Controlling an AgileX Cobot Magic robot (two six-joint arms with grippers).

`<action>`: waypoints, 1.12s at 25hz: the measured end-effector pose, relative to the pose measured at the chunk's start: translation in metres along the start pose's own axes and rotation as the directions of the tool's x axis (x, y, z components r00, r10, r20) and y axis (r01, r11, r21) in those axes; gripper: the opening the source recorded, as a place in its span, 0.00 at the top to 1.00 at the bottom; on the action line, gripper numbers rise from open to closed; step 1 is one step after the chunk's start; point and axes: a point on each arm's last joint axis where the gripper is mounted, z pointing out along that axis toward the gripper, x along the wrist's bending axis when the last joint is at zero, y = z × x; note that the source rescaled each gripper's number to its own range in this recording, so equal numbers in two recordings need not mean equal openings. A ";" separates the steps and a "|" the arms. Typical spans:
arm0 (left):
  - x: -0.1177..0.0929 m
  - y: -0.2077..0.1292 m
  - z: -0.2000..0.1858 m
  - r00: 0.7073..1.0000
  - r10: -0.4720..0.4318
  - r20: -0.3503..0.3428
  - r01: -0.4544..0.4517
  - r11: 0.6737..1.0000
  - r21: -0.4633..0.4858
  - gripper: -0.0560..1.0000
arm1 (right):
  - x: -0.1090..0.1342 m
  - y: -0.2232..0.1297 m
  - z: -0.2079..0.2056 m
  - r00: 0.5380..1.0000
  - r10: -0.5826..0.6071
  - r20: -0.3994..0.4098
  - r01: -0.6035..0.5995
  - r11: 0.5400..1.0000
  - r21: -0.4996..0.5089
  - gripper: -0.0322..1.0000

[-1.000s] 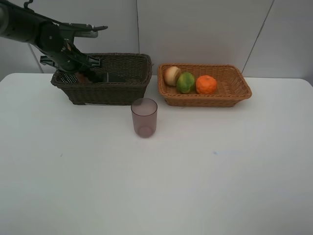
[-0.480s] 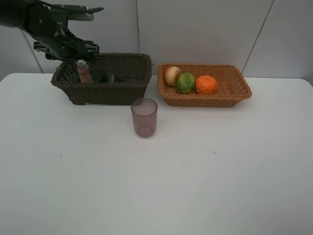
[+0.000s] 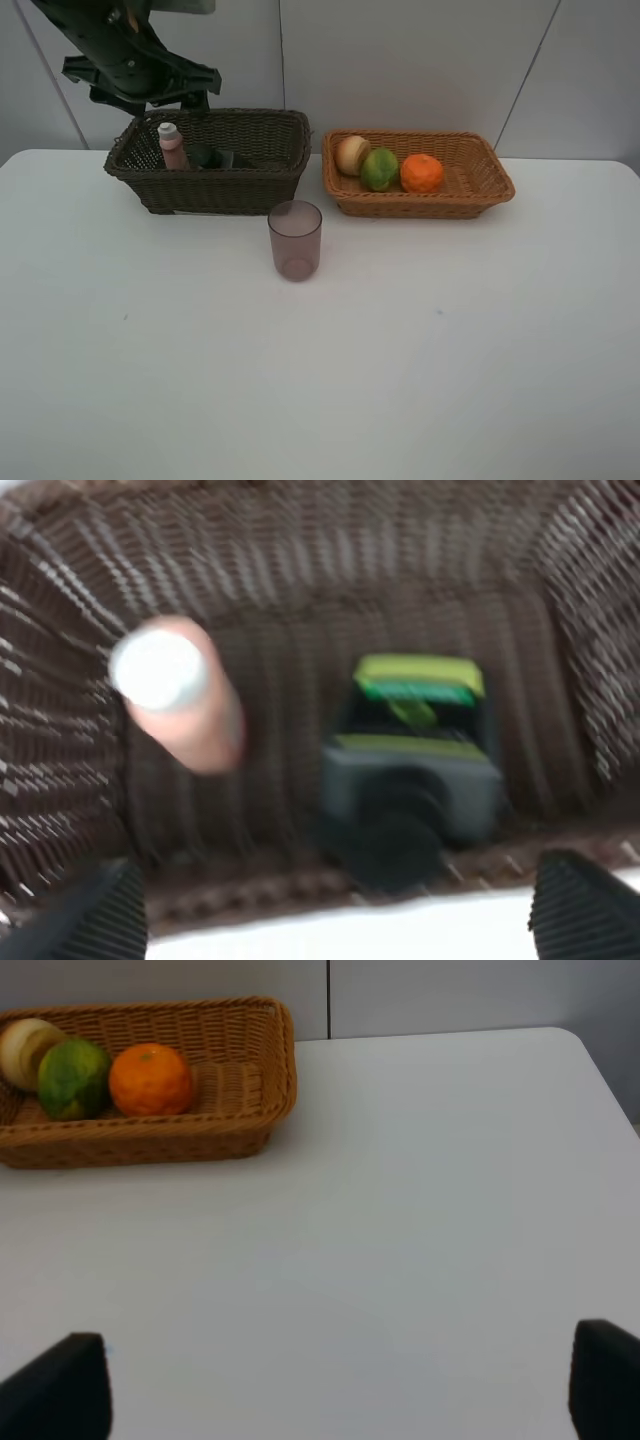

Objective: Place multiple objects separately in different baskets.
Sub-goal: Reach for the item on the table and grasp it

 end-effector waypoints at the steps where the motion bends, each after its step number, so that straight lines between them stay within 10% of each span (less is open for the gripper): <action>1: -0.008 -0.003 -0.003 1.000 0.025 0.010 -0.025 0.999 0.020 0.01 | 0.000 0.000 0.000 1.000 0.000 0.000 0.000 1.000 0.000 0.02; 15: -0.128 -0.048 -0.036 0.889 0.387 0.247 -0.415 0.907 0.074 0.01 | 0.000 0.000 0.000 1.000 0.000 0.000 0.000 1.000 0.000 0.02; 28: -0.153 -0.081 -0.003 0.792 0.528 0.307 -0.589 0.793 0.153 0.01 | 0.000 0.000 0.000 1.000 0.000 0.000 0.000 1.000 0.000 0.02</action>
